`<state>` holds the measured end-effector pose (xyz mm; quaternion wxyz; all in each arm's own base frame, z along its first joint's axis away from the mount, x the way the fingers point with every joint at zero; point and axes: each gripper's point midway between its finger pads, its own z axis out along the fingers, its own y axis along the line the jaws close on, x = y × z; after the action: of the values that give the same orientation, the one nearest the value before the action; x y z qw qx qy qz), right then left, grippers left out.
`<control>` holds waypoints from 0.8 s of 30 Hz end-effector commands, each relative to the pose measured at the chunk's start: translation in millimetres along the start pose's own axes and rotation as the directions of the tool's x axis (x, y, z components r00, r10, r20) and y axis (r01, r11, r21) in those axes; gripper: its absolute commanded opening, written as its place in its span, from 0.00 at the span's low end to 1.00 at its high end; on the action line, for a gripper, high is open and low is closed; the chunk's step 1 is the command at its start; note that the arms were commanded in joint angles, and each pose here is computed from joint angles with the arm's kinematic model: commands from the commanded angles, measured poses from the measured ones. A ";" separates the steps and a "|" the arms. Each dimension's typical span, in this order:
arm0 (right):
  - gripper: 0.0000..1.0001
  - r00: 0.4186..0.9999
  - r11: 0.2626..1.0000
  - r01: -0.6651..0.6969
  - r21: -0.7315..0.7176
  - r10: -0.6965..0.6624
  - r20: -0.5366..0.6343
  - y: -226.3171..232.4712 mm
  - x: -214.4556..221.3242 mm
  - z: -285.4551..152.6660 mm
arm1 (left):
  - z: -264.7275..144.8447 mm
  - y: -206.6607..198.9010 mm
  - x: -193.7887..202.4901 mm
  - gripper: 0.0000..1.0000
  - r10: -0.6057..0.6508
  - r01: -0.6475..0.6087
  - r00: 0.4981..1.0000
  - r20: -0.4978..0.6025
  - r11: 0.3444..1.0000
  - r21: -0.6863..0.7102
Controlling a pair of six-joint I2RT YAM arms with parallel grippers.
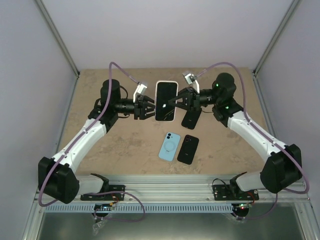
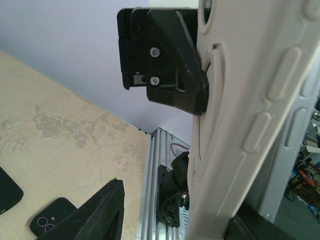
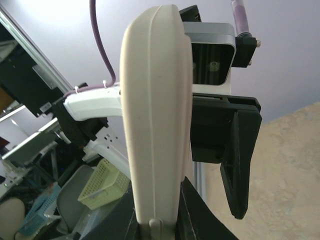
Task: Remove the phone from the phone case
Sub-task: Remove the phone case from the phone.
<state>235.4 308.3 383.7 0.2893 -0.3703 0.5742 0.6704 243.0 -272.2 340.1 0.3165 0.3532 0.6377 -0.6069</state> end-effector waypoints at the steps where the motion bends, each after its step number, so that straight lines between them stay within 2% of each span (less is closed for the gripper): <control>1: 0.00 0.950 0.951 -0.120 -0.284 0.027 -0.311 54.9 76.3 19.5 | 0.7 14.4 -32.6 0.46 0.080 -0.072 0.994 0.072 0.991 -0.113; 8: 0.01 0.936 0.941 -0.191 -0.279 0.089 -0.342 49.7 88.1 20.9 | 8.5 6.8 -31.7 0.52 0.131 -0.128 0.991 0.021 0.986 -0.106; 11: 0.00 0.927 0.934 -0.226 -0.276 0.119 -0.357 45.6 94.1 22.2 | 10.3 1.5 -29.9 0.50 0.143 -0.141 0.990 0.013 0.985 -0.095; 18: 0.01 0.924 0.931 -0.237 -0.276 0.128 -0.361 42.5 89.7 24.6 | 7.9 -13.4 -33.3 0.29 0.130 -0.128 0.990 0.062 0.991 -0.043; 24: 0.01 0.934 0.944 -0.216 -0.248 0.126 -0.334 32.1 75.8 23.9 | -7.5 -20.5 -43.8 0.15 -0.010 0.004 0.983 0.181 0.999 0.034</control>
<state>224.4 311.9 354.6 0.2296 -0.4102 0.5932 0.6535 228.0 -273.4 332.0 0.2831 0.3510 0.6410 -0.6210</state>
